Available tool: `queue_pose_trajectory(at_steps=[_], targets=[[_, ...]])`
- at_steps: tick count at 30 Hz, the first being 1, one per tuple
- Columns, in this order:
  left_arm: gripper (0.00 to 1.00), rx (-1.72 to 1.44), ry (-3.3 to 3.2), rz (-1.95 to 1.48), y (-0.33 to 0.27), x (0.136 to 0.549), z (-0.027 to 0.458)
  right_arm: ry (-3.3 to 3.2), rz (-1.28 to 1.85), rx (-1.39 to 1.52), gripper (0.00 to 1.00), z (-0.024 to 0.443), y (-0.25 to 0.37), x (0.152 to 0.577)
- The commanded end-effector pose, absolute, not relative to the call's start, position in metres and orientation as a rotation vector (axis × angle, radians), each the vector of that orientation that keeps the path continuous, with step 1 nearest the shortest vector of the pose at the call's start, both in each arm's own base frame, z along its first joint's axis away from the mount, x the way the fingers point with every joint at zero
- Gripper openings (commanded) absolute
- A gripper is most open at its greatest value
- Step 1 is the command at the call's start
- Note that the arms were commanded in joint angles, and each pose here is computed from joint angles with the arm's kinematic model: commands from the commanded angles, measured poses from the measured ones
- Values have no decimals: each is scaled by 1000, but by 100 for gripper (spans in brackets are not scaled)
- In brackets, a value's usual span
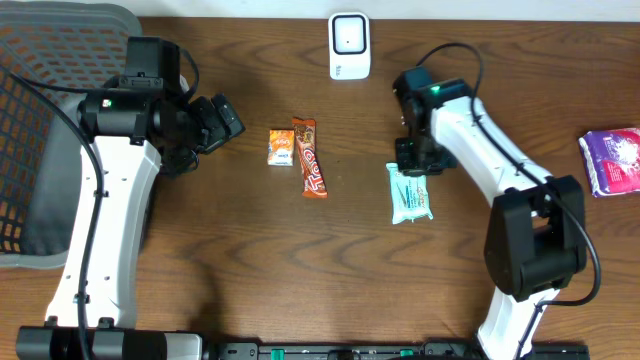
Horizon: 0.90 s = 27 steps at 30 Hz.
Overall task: Scan the item barcode
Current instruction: 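Regrasp the mint-green pack from the side with the right gripper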
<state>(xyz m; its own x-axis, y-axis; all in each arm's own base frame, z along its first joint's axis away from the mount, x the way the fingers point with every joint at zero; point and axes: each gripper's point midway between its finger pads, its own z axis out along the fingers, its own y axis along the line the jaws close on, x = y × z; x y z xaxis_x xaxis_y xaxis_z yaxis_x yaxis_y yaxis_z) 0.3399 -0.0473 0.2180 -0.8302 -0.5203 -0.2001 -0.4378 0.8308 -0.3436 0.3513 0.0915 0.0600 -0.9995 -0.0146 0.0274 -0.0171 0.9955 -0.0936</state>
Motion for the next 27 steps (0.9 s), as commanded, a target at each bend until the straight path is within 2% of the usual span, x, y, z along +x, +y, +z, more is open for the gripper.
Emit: queue_pose_trajectory(at_steps=[1, 3, 8, 13, 16, 21, 24, 27], targets=[[98, -717, 2729, -405, -46, 341, 218, -3089, 46, 14, 26, 58, 76, 353], [98, -717, 2729, -405, -46, 341, 218, -3071, -27, -3, 43, 54, 73, 351], [98, -717, 2729, -405, -46, 341, 218, -2988, -412, 114, 70, 45, 89, 337], [98, -717, 2729, -405, -46, 341, 218, -2937, -655, 123, 76, 29, 100, 326], [98, -717, 2729, -406, -46, 341, 218, -2926, -714, 118, 73, 18, 105, 320], [98, -717, 2729, -405, -46, 341, 218, -2923, -732, -23, 58, -5, 108, 312], [98, -717, 2729, -406, -46, 341, 218, -2922, -727, -91, 57, -20, 110, 305], [98, -717, 2729, -406, -46, 341, 218, -2937, -733, -155, 37, -34, 114, 301]])
